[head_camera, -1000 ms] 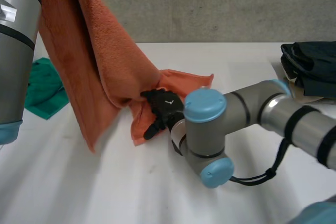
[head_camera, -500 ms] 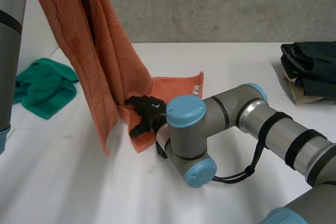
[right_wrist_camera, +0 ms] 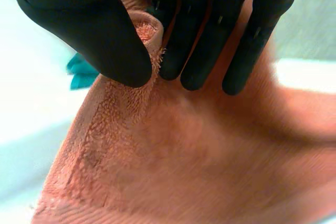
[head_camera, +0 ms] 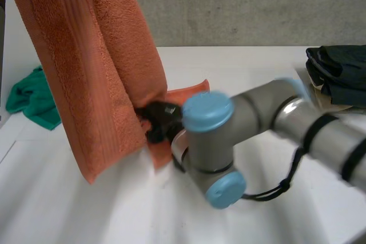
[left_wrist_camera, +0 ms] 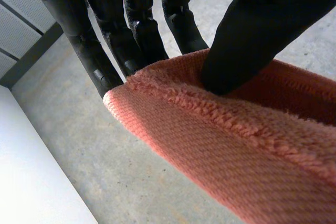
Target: Fold the laundry.
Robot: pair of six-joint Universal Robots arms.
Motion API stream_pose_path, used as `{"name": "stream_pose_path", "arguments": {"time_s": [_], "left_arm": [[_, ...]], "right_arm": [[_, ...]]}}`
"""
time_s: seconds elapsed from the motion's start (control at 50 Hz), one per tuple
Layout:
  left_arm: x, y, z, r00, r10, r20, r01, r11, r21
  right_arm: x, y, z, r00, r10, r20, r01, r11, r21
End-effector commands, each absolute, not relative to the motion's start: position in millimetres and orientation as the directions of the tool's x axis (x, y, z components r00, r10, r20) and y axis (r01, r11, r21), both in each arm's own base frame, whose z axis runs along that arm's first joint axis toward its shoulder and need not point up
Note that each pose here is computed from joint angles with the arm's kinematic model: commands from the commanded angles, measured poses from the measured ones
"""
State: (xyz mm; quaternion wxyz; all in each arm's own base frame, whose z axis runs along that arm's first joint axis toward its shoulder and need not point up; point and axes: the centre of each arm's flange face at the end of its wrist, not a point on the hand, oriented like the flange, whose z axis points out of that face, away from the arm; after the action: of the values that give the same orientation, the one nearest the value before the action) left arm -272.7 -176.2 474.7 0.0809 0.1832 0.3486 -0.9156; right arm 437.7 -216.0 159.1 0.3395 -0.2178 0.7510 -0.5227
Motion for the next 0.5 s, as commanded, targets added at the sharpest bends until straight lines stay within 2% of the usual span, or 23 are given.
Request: {"name": "stream_pose_path", "arguments": {"time_s": [0.02, 0.08, 0.1, 0.14, 0.16, 0.24, 0.26, 0.38, 0.42, 0.5], "left_arm": [[-259.7, -199.4, 455.5, -0.905, -0.075, -0.418, 0.352, -0.683, -0.64], [-248.9, -215.0, 441.8, -0.891, -0.108, -0.441, 0.402, -0.64, -0.655], [-242.8, -223.6, 431.4, -0.881, -0.12, -0.457, 0.43, -0.608, -0.668], [-238.5, -231.2, 418.2, -0.869, -0.123, -0.479, 0.456, -0.571, -0.682], [-237.0, -234.4, 411.4, -0.864, -0.119, -0.489, 0.466, -0.555, -0.689], [-236.1, -244.4, 371.5, -0.847, -0.058, -0.529, 0.49, -0.472, -0.733], [-239.7, -249.6, 348.6, -0.838, -0.006, -0.545, 0.494, -0.433, -0.754], [-248.6, -265.9, 275.8, -0.807, 0.146, -0.572, 0.519, -0.288, -0.805], [-253.1, -272.1, 247.5, -0.796, 0.198, -0.572, 0.53, -0.226, -0.817], [-257.4, -282.1, 211.6, -0.778, 0.25, -0.577, 0.558, -0.149, -0.816]], "right_arm": [[353.3, -263.3, 242.6, -0.79, -0.611, 0.048, -0.118, 0.075, -0.99], [319.0, -281.6, 254.5, -0.808, -0.552, 0.203, -0.24, -0.007, -0.971], [300.5, -289.8, 265.2, -0.807, -0.509, 0.299, -0.314, -0.058, -0.948], [286.1, -293.2, 275.9, -0.789, -0.475, 0.391, -0.392, -0.101, -0.914], [276.0, -292.7, 284.8, -0.761, -0.455, 0.463, -0.46, -0.126, -0.879], [257.5, -289.7, 301.3, -0.702, -0.42, 0.575, -0.571, -0.151, -0.807], [255.8, -289.8, 302.3, -0.696, -0.418, 0.584, -0.581, -0.152, -0.8], [257.0, -288.5, 292.7, -0.667, -0.443, 0.599, -0.604, -0.149, -0.783], [260.2, -299.1, 262.8, -0.642, -0.488, 0.591, -0.627, -0.11, -0.771], [266.2, -316.9, 206.4, -0.596, -0.543, 0.591, -0.68, -0.049, -0.731]]}}
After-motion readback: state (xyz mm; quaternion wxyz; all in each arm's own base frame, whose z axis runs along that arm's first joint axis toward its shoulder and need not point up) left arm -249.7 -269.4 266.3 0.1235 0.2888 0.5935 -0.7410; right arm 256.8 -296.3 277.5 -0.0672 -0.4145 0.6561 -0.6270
